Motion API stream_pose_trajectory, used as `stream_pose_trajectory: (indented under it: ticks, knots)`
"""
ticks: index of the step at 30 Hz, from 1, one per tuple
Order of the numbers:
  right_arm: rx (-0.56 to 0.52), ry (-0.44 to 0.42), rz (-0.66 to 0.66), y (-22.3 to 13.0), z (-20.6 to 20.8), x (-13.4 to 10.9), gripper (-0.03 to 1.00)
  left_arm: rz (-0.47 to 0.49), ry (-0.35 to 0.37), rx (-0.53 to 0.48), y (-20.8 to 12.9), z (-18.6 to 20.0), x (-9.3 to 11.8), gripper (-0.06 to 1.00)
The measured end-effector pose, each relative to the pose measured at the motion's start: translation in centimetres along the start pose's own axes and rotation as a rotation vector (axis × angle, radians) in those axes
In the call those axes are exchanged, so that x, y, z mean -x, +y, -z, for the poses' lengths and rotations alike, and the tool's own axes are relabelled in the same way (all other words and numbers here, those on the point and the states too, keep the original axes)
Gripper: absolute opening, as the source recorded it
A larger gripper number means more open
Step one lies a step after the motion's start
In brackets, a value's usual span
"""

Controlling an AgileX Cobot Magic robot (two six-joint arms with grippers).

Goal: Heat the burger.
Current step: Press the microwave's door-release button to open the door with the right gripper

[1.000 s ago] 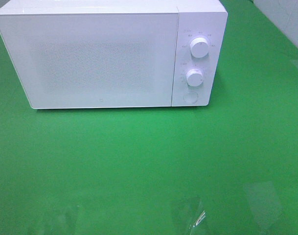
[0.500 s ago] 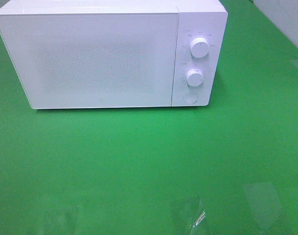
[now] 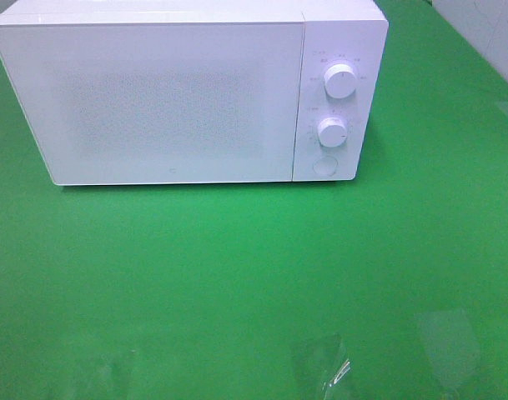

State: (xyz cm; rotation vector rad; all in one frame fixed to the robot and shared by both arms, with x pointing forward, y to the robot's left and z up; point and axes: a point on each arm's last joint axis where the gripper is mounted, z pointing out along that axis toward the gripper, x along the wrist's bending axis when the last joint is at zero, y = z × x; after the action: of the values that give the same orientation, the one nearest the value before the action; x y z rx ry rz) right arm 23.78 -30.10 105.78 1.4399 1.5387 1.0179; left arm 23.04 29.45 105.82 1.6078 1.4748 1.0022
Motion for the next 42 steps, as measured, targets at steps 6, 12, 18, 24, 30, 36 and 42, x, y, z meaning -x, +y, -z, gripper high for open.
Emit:
stream_pose_trajectory:
  ticks: [6, 12, 18, 24, 30, 36, 42]
  knots:
    - [0.0, 0.0, -0.006, 0.0, 0.0, 0.0, 0.76, 0.0, 0.0, 0.0, 0.0, 0.0, 0.0, 0.98]
    - [0.0, 0.0, -0.007, 0.0, 0.0, 0.0, 0.76, 0.0, 0.0, 0.0, 0.0, 0.0, 0.0, 0.98]
    - [0.015, 0.006, -0.011, 0.3, 0.2, 0.0, 0.76, 0.0, 0.0, 0.0, 0.0, 0.0, 0.0, 0.98]
    - [0.053, 0.007, -0.011, 1.9, -0.2, -0.1, 0.76, 0.0, 0.0, 0.0, 0.0, 0.0, 0.0, 0.98]
    - [0.049, 0.009, -0.008, 3.8, -2.7, -0.1, 0.76, 0.0, 0.0, 0.0, 0.0, 0.0, 0.0, 0.98]
    - [0.074, 0.011, 0.001, 5.4, -5.1, -0.2, 0.76, 0.0, 0.0, 0.0, 0.0, 0.0, 0.0, 0.98]
    - [0.096, 0.015, 0.011, 6.2, -8.7, -0.3, 0.76, 0.0, 0.0, 0.0, 0.0, 0.0, 0.0, 0.98]
